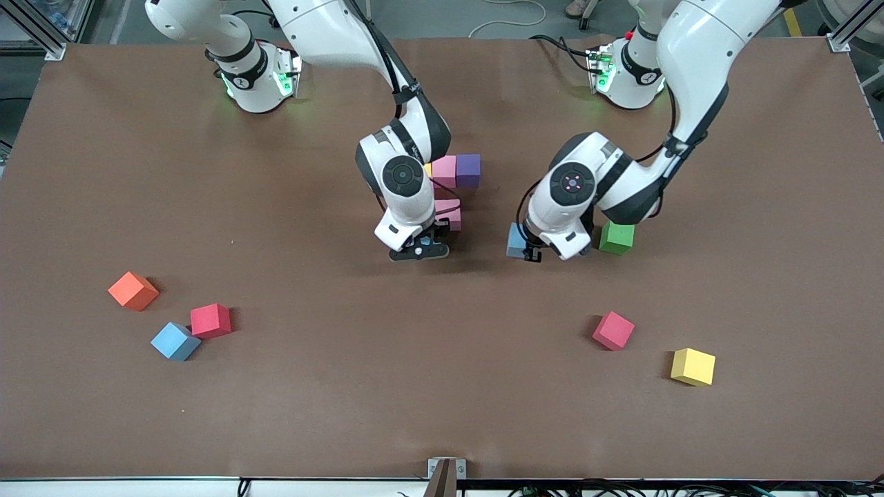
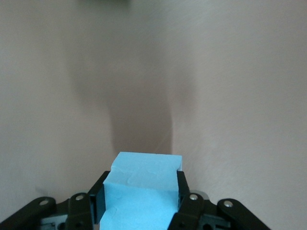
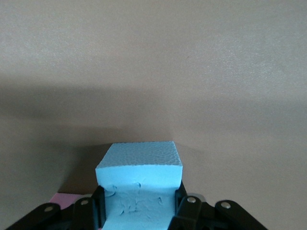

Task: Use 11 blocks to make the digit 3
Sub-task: 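Place the blue cube with the left gripper while the right gripper opens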

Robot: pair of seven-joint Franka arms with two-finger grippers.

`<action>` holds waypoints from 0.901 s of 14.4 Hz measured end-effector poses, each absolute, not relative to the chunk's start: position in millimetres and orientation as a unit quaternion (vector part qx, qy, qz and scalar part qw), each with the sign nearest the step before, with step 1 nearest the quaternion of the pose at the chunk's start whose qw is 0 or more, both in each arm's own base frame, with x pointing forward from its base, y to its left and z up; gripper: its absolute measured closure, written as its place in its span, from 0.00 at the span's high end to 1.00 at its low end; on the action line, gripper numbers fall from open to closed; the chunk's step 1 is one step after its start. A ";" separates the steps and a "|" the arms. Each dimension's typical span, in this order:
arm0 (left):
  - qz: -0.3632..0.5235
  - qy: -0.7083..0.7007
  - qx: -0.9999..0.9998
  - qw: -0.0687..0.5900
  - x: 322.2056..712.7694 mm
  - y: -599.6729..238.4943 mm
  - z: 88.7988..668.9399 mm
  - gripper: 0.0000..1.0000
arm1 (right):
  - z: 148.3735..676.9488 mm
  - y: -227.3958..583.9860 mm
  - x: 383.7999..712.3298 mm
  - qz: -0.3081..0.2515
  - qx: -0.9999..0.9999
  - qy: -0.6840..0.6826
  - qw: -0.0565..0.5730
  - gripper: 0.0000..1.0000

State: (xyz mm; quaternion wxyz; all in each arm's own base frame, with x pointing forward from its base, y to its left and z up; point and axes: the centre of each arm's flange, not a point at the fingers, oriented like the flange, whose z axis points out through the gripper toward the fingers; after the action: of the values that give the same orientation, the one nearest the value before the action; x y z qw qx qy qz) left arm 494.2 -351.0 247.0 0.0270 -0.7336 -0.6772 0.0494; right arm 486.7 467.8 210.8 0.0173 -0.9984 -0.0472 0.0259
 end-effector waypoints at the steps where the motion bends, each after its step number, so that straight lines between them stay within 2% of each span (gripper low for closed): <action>1: 0.049 -0.696 -0.716 0.031 485.6 -362.1 245.5 0.57 | 210.8 467.8 486.7 0.026 -0.998 -0.047 0.017 0.54; 5: 0.049 -0.727 -0.683 0.036 463.8 -389.3 240.5 0.57 | 210.8 467.8 486.7 0.026 -0.998 -0.047 0.017 0.54; 9: 0.058 -0.730 -0.680 0.022 460.9 -398.2 232.7 0.57 | 210.9 467.7 486.9 0.026 -0.998 -0.047 0.017 0.54; 11: 0.060 -0.728 -0.682 0.023 458.1 -401.4 229.4 0.57 | 209.9 466.5 487.0 0.027 -0.998 -0.047 0.016 0.66; 13: 0.061 -0.725 -0.686 0.024 451.7 -408.5 228.2 0.57 | 207.0 463.7 488.1 0.029 -0.998 -0.046 0.013 0.86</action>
State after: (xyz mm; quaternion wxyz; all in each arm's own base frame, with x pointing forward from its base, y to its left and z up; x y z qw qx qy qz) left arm 451.7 -408.5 228.2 0.0241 -0.6859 -0.7247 0.0611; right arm 488.1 463.7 207.0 0.0128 -0.9985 -0.0457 0.0289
